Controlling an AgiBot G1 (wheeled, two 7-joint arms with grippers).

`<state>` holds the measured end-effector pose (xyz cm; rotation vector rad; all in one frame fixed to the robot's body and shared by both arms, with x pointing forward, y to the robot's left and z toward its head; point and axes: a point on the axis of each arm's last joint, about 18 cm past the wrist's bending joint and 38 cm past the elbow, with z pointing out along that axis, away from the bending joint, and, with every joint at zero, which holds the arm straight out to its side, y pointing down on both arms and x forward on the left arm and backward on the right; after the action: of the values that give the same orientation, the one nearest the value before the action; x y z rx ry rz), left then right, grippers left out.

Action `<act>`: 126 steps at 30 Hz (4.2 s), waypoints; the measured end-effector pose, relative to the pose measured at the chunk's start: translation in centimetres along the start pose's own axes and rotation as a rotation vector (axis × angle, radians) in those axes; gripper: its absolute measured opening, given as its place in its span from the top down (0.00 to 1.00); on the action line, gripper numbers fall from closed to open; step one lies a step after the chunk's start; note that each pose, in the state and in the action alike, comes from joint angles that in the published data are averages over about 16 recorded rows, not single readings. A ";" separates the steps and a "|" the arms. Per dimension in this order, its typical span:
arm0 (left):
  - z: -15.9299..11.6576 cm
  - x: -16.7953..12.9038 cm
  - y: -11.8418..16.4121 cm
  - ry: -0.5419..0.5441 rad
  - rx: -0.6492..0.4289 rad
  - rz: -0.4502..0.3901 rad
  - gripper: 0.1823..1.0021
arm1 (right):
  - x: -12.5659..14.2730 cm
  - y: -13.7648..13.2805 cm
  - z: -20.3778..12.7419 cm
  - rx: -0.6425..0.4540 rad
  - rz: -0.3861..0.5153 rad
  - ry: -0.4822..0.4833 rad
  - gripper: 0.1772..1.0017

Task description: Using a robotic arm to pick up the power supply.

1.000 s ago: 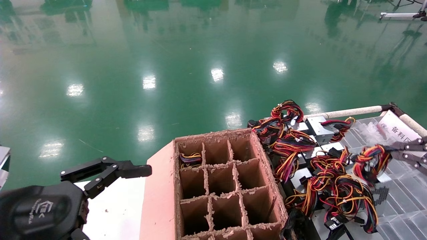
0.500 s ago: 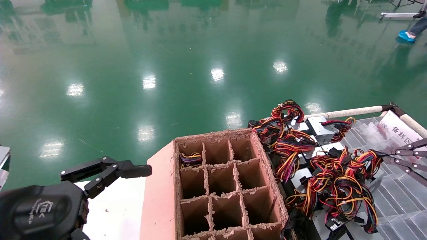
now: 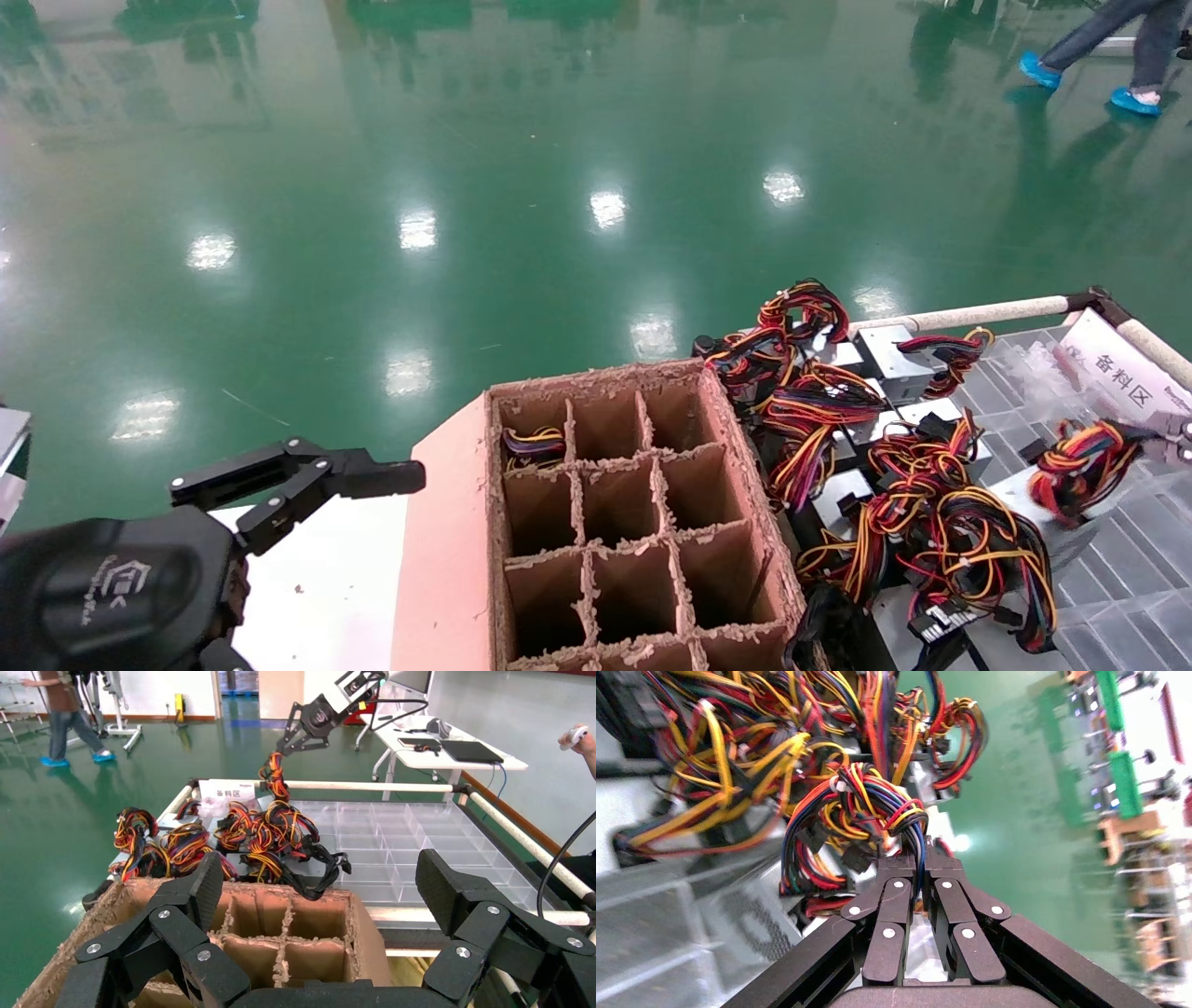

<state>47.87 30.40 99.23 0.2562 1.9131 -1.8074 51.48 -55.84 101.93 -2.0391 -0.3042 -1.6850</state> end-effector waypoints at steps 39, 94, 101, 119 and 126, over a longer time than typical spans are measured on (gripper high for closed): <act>0.0 0.0 0.0 0.000 0.000 0.000 0.00 | -3.1 4.3 -1.3 -0.134 -0.028 0.054 0.98; 0.0 0.0 0.0 -0.001 0.000 0.000 0.00 | -2.4 1.5 2.3 -0.019 0.082 -0.039 0.96; 0.0 0.0 0.0 -0.001 0.000 0.000 0.00 | -2.3 1.5 2.3 -0.020 0.076 -0.037 0.89; 0.0 0.0 0.0 -0.001 0.000 0.000 0.00 | -2.2 1.5 2.3 -0.021 0.068 -0.037 0.46; 0.0 0.0 0.0 -0.001 0.000 0.000 0.00 | -2.2 1.5 2.3 -0.021 0.067 -0.038 0.28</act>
<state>47.88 30.41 99.23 0.2553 1.9128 -1.8075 53.66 -55.72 99.17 -2.0751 -0.2289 -1.6183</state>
